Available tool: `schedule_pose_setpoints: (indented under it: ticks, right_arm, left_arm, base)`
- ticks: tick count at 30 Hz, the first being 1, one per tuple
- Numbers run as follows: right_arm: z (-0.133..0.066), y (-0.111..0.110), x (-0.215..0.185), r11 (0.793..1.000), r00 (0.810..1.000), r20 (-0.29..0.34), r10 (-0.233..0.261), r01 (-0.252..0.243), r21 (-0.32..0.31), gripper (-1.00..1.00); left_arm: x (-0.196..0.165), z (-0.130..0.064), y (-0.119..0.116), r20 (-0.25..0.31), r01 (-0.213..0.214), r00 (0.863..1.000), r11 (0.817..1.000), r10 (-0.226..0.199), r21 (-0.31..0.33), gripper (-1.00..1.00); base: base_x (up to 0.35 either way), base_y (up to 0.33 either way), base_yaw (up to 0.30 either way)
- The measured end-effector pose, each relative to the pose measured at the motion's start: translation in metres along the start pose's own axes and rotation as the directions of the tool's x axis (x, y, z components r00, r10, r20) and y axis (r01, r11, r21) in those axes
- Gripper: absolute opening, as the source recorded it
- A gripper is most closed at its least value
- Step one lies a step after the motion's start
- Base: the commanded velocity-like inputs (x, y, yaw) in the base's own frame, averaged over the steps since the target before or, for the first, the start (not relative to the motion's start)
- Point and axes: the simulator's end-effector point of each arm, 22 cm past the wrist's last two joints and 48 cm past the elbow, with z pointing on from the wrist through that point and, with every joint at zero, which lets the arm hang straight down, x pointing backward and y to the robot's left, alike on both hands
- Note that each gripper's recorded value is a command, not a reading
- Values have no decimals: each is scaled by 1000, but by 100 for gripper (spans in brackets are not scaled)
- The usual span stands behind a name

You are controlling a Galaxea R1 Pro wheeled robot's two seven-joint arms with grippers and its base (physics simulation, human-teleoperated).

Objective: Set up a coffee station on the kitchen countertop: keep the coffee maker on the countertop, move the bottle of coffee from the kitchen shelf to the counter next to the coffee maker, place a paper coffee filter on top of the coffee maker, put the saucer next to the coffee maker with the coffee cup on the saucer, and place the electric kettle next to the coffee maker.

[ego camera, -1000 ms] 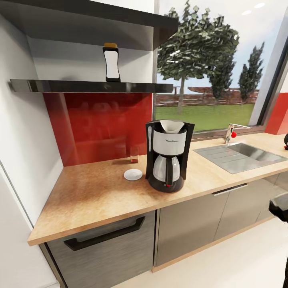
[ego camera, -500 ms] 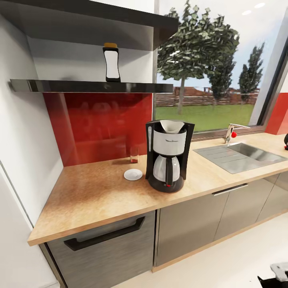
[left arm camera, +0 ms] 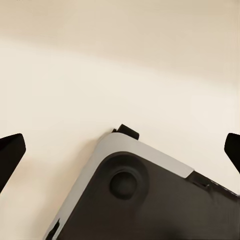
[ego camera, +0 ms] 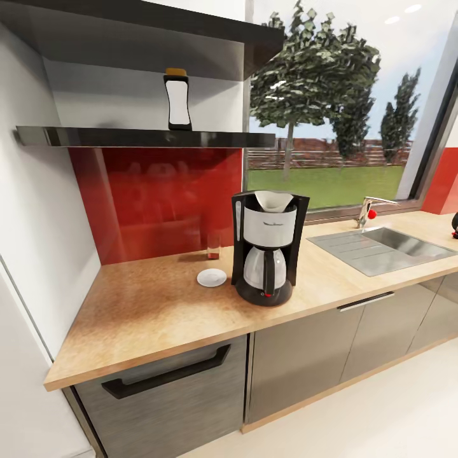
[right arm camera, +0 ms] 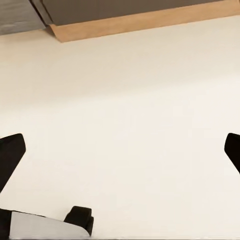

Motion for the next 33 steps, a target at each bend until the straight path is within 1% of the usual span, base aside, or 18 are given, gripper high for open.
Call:
schedule_pose_setpoints:
  ticks: [4, 17, 22, 23, 25, 27, 30, 31, 33]
  right_arm:
    - [1, 10, 10, 1000, 1000, -14, 8, -8, -22, 100]
    - [3, 16, 13, 999, 1000, -20, 11, -12, -35, 100]
    - [8, 33, 21, 997, 999, -32, 17, -19, -71, 100]
    - [11, 45, 27, 995, 999, -47, 7, -11, -97, 100]
    - [14, 61, 38, 991, 997, -70, -24, 15, -133, 100]
    - [17, 79, 50, 982, 992, -95, -79, 61, -176, 100]
    - [17, 101, 65, 959, 978, -115, -176, 144, -243, 100]
    - [17, 110, 71, 944, 968, -117, -221, 182, -275, 100]
    - [16, 117, 76, 931, 961, -118, -250, 204, -303, 100]
  left_arm:
    - [-6, 1, -3, 13, 6, 1000, 1000, -6, 4, 100]
    - [-9, 1, -6, 21, 11, 1000, 1000, -11, 9, 100]
    - [-9, 1, -6, 21, 11, 1000, 1000, -11, 8, 100]
    - [-9, 1, -6, 21, 11, 1000, 1000, -11, 9, 100]
    - [-9, 1, -6, 21, 11, 1000, 1000, -11, 9, 100]
    - [-9, 1, -6, 21, 10, 1000, 1000, -10, 9, 100]
    - [-9, 1, -6, 21, 10, 1000, 1000, -10, 9, 100]
    - [-9, 1, -6, 21, 10, 1000, 1000, -10, 9, 100]
    - [-9, 1, -6, 21, 10, 1000, 1000, -10, 10, 100]
  base:
    - [0, 0, 0]
    - [0, 0, 0]
    - [0, 0, 0]
    - [0, 0, 0]
    - [0, 0, 0]
    - [0, 0, 0]
    - [0, 0, 0]
    - [0, 0, 0]
    - [0, 0, 0]
